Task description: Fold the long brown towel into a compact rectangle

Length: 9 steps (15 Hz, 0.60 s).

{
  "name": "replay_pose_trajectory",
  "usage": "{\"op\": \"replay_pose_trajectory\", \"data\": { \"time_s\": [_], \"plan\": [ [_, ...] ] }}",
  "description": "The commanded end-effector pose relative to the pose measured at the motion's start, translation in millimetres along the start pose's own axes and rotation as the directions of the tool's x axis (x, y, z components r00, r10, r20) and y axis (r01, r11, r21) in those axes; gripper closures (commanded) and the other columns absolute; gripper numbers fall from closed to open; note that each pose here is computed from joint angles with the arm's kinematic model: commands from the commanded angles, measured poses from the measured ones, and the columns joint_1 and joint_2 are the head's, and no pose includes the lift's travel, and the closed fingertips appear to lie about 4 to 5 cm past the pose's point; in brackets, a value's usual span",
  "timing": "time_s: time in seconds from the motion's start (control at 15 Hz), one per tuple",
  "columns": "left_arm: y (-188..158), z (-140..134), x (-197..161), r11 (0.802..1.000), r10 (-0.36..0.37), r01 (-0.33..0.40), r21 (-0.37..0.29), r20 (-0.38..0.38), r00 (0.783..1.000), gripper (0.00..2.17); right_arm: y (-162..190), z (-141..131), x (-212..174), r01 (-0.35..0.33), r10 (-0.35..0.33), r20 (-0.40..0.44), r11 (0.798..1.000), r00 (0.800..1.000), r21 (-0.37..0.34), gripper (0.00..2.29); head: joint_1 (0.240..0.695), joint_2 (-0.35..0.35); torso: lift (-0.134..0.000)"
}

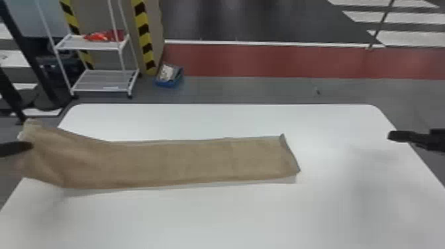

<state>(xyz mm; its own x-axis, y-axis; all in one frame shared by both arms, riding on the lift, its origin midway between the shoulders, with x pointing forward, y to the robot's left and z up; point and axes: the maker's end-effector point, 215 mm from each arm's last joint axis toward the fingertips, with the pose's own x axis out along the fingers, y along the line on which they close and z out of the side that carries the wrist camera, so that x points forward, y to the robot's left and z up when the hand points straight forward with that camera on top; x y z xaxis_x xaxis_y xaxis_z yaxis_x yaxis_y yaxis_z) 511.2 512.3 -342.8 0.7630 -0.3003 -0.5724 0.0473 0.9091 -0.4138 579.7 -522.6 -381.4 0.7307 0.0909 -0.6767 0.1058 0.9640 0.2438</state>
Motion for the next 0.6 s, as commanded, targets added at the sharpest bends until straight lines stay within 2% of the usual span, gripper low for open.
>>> {"op": "replay_pose_trajectory", "data": {
  "time_s": [0.0, 0.13, 0.33, 0.53],
  "plan": [
    [-10.7, 20.5, -1.9, 1.0, -0.011, 0.01, 0.006, 0.015, 1.0, 2.14, 2.2, -4.9, 2.5, -0.003, 0.003, -0.006, 1.0, 1.0, 0.002, 0.1, 0.695, -0.011, -0.124],
    [-57.5, 24.1, 2.6, 0.997, -0.075, 0.075, -0.007, -0.008, 0.997, 2.14, 1.0, -7.6, 2.6, 0.001, 0.0, -0.011, 1.0, 1.0, 0.003, 0.1, 0.695, -0.01, -0.124],
    [-157.7, 10.2, 26.2, 0.982, -0.188, 0.189, -0.004, -0.089, 0.978, 2.14, -5.1, -10.1, -1.2, 0.009, -0.008, -0.014, 1.0, 1.0, 0.017, 0.1, 0.695, -0.049, -0.124],
    [-265.1, 12.6, 60.3, 0.941, -0.303, 0.316, 0.118, -0.12, 0.946, 2.14, -8.9, -14.3, -3.0, 0.015, -0.015, -0.019, 1.0, 1.0, 0.015, 0.1, 0.695, -0.163, -0.124]
  ]
}}
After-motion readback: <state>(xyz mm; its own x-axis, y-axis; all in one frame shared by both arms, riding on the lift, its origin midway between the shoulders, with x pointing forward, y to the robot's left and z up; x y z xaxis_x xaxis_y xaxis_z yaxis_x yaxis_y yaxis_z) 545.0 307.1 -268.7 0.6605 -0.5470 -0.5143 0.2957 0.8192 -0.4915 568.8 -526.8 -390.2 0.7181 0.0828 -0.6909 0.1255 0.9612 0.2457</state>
